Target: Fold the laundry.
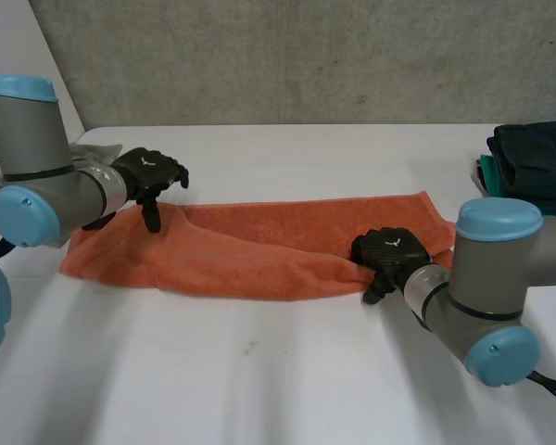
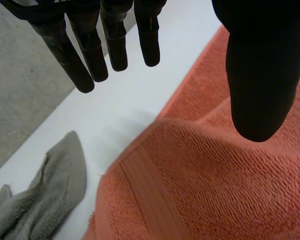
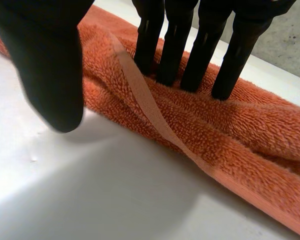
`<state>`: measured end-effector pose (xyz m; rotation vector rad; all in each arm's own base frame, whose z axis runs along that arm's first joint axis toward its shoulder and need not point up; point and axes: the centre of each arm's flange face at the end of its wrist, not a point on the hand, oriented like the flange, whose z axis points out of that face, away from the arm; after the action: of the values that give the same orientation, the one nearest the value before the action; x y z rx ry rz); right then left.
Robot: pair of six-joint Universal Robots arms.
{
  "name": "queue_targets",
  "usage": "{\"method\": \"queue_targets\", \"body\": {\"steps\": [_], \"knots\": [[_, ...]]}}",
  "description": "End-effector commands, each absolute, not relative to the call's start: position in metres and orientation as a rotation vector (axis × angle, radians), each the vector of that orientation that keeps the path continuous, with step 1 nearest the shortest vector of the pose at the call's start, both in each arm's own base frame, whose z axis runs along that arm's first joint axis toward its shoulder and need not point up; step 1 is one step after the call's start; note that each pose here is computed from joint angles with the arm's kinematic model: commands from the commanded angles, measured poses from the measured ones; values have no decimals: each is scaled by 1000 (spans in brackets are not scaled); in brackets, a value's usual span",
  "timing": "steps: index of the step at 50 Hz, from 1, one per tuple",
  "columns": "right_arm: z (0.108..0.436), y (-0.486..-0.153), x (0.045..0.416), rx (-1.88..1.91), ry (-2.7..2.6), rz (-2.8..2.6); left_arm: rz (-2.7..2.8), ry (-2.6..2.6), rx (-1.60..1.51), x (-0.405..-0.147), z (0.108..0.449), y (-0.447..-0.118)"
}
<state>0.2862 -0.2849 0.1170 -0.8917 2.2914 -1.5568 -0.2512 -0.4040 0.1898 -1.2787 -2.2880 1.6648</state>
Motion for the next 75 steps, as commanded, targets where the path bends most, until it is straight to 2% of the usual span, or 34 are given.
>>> {"method": "queue_targets", "body": {"steps": [1, 4, 7, 11, 14, 18, 21, 22, 25, 29, 35, 40, 45, 49, 58, 64, 67, 71, 75], "knots": [[111, -295, 298, -907, 2271, -1578, 1773, -2244, -1194, -247, 203, -397], [119, -297, 299, -897, 2242, -1629, 1811, -2219, -1185, -247, 207, -396], [154, -298, 297, -881, 2150, -1754, 1849, -2194, -1178, -248, 212, -394], [213, -283, 301, -957, 1973, -1892, 1868, -2165, -1189, -253, 217, -391], [239, -268, 302, -1016, 1901, -1899, 1865, -2149, -1204, -258, 215, -390], [299, -234, 301, -1079, 1737, -1940, 1823, -2155, -1226, -267, 204, -389], [327, -220, 299, -1089, 1641, -1985, 1789, -2163, -1244, -271, 197, -388], [346, -213, 297, -1090, 1571, -2028, 1760, -2170, -1259, -274, 191, -386], [375, -204, 293, -1075, 1472, -2100, 1690, -2180, -1303, -281, 180, -378], [394, -203, 289, -1041, 1423, -2142, 1591, -2184, -1367, -291, 168, -365], [388, -225, 289, -1019, 1469, -2144, 1531, -2176, -1400, -301, 162, -354], [369, -248, 294, -1007, 1559, -2107, 1555, -2149, -1350, -308, 173, -350], [357, -251, 299, -1021, 1596, -2061, 1607, -2114, -1316, -316, 183, -347], [366, -241, 303, -1037, 1541, -2076, 1589, -2112, -1285, -318, 191, -339], [419, -210, 306, -1019, 1298, -2174, 1489, -2042, -1308, -335, 194, -310], [432, -200, 310, -1013, 1238, -2177, 1373, -2013, -1308, -349, 188, -291], [427, -208, 309, -1007, 1262, -2180, 1345, -2002, -1268, -352, 192, -290], [401, -240, 308, -1005, 1388, -2171, 1427, -2055, -1123, -343, 208, -311], [369, -276, 305, -1023, 1531, -2184, 1631, -2097, -929, -325, 243, -337]]}}
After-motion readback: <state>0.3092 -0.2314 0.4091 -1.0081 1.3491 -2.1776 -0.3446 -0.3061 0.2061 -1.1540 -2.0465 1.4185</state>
